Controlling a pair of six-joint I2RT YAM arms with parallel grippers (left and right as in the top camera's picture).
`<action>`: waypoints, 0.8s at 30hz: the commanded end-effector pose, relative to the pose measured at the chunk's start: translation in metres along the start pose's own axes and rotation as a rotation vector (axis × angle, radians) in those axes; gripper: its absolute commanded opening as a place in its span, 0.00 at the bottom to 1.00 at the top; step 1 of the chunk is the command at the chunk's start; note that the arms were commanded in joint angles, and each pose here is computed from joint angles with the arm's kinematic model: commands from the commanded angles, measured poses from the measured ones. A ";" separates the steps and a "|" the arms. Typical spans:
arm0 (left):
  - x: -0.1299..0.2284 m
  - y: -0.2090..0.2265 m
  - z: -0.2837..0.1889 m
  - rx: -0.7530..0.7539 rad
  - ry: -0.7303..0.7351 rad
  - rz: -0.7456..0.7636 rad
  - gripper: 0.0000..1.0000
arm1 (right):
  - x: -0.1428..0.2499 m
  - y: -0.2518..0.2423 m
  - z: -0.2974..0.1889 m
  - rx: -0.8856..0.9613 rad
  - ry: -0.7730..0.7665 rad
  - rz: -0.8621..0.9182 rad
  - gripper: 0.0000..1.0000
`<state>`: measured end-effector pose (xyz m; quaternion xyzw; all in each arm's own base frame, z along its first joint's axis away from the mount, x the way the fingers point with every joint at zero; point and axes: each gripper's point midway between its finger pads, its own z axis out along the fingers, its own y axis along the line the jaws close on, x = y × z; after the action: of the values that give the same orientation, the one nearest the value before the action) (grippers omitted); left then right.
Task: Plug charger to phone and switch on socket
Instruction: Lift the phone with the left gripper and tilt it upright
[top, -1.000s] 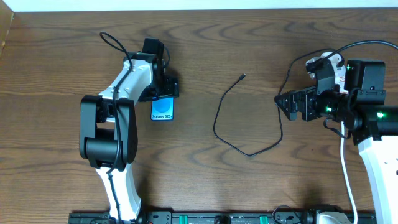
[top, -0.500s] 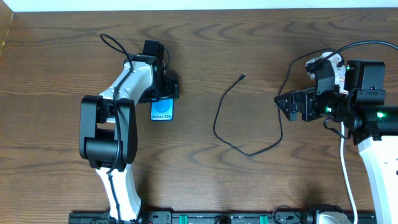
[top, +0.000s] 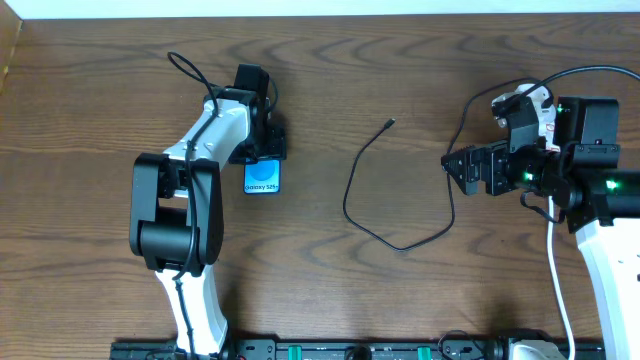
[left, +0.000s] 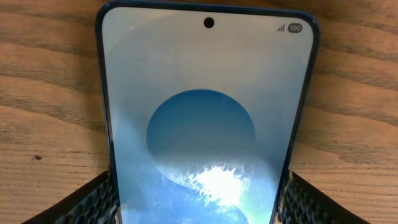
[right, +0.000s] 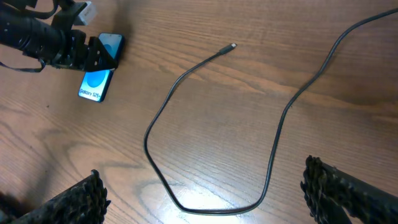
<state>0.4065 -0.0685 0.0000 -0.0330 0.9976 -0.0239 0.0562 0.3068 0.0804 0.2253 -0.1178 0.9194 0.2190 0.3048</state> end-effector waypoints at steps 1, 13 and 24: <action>0.007 -0.003 0.007 0.019 0.040 0.003 0.67 | -0.007 0.000 -0.005 0.007 -0.020 -0.015 0.99; -0.017 -0.012 -0.055 0.106 -0.053 -0.086 0.67 | -0.018 -0.001 -0.006 0.009 -0.065 0.017 0.98; -0.024 -0.022 -0.113 0.230 -0.145 -0.287 0.67 | -0.038 -0.003 -0.004 -0.006 -0.138 0.199 0.97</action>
<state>0.4098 -0.0796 0.0816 -0.1221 0.9825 -0.0995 0.0994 0.3285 0.0803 0.2426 -0.0626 0.9062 0.2380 0.3438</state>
